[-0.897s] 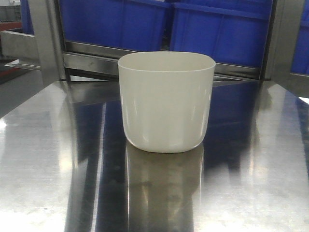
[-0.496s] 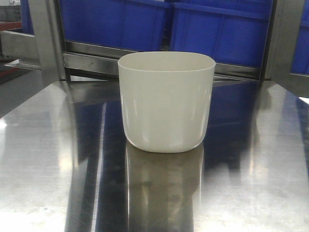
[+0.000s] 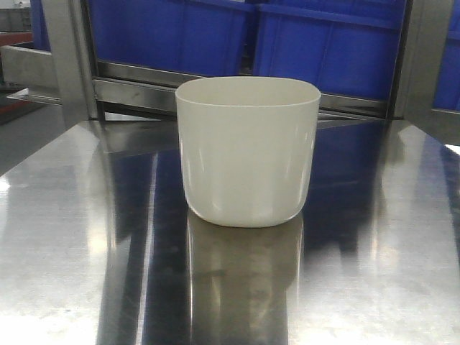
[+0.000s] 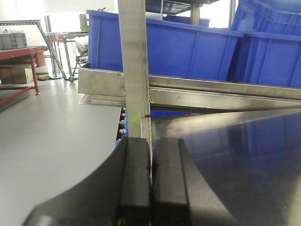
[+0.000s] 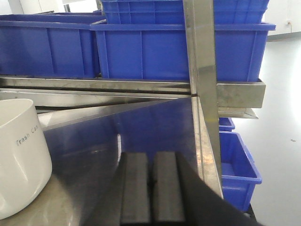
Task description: Move white bin to right shelf second layer
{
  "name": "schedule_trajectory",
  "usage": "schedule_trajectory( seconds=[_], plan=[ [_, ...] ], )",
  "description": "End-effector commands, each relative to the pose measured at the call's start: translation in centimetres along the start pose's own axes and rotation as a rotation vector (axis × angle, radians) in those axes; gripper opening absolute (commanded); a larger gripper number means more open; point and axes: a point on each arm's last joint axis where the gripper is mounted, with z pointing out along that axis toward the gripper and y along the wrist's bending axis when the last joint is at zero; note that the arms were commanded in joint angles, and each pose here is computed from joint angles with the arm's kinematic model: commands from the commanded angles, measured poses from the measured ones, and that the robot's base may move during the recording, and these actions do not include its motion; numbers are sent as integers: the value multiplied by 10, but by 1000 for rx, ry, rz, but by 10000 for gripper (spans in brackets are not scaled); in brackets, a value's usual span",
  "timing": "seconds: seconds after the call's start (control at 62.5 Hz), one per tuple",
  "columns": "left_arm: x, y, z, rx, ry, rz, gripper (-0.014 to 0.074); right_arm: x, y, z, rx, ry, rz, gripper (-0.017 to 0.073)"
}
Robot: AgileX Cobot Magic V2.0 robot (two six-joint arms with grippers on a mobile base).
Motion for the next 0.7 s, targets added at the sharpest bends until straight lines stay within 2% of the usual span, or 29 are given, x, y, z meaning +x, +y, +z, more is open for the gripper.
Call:
schedule_trajectory(
  seconds=[0.0,0.689],
  plan=[
    [3,0,-1,-5,-67,-13,85,-15,2,-3,-17,-124,-7,56],
    [3,0,-1,-5,-67,-13,85,-15,2,-3,-17,-124,-7,56]
  ],
)
